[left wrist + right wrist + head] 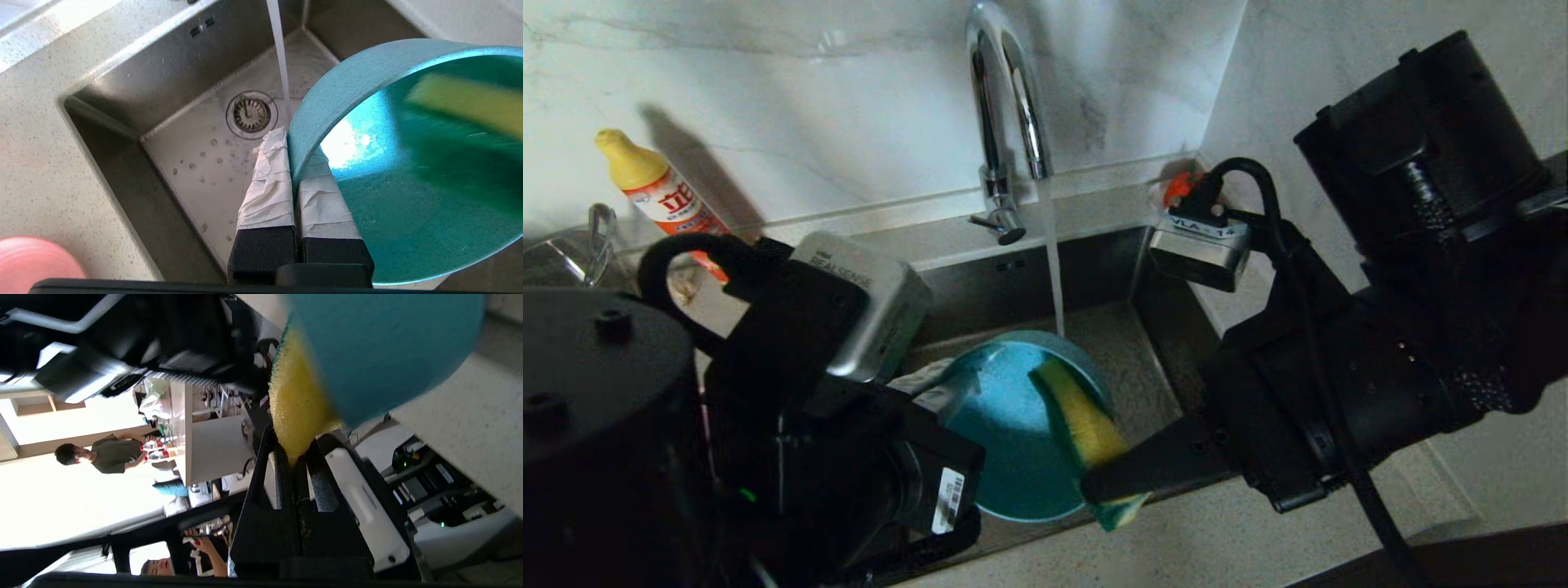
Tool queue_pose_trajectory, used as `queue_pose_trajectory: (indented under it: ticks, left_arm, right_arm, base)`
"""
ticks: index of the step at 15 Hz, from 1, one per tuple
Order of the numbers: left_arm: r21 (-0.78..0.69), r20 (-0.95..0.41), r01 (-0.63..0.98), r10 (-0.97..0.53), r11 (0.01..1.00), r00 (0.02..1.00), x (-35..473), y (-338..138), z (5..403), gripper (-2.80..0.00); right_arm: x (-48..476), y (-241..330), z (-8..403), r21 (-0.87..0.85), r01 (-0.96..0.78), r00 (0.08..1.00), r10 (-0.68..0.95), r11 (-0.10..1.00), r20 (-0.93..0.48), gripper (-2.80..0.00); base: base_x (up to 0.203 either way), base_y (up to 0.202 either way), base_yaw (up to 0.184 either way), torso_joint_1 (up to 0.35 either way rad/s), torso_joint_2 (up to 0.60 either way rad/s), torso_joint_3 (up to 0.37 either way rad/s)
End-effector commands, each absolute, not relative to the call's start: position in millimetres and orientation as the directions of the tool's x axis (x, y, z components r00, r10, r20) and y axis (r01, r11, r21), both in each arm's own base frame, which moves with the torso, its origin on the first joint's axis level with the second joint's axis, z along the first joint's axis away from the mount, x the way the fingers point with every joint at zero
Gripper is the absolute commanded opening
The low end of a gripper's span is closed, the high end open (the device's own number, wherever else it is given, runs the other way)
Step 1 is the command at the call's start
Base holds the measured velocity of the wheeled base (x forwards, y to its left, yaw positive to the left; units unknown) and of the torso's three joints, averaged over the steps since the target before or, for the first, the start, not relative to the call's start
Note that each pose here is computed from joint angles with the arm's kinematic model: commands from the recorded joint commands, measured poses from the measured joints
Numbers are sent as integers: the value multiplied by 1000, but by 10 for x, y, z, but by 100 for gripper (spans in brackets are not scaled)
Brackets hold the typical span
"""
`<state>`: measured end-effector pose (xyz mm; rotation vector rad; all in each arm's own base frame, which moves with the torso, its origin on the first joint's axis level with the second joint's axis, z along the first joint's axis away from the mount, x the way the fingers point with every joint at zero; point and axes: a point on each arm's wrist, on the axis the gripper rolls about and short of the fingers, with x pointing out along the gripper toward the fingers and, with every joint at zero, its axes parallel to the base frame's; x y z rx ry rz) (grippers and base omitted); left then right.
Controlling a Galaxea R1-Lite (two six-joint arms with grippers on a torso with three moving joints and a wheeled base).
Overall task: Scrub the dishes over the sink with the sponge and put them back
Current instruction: Wipe the bowl
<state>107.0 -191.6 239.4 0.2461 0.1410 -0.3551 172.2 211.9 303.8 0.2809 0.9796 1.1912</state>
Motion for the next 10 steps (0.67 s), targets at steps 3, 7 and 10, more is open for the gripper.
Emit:
queue_pose_trajectory:
  ticks: [3, 7, 10]
  left_arm:
    - [189, -159, 355, -328, 916, 931, 1049, -1870, 2459, -280]
    - [190, -159, 356, -329, 915, 931, 1051, -1874, 2460, -280]
    - [194, -166, 360, -331, 913, 929, 1062, -1899, 2438, -280]
  right_arm:
    - [1810, 2219, 2940, 660, -635, 24, 864, 402, -503, -280]
    - [1810, 2270, 2941, 662, -638, 13, 865, 393, -501, -280]
    - [1769, 2255, 2959, 662, -642, 8, 866, 388, -500, -280]
  base:
    - [0, 0, 0, 0, 0, 0]
    - [0, 0, 0, 0, 0, 0]
    - [0, 0, 0, 0, 0, 0]
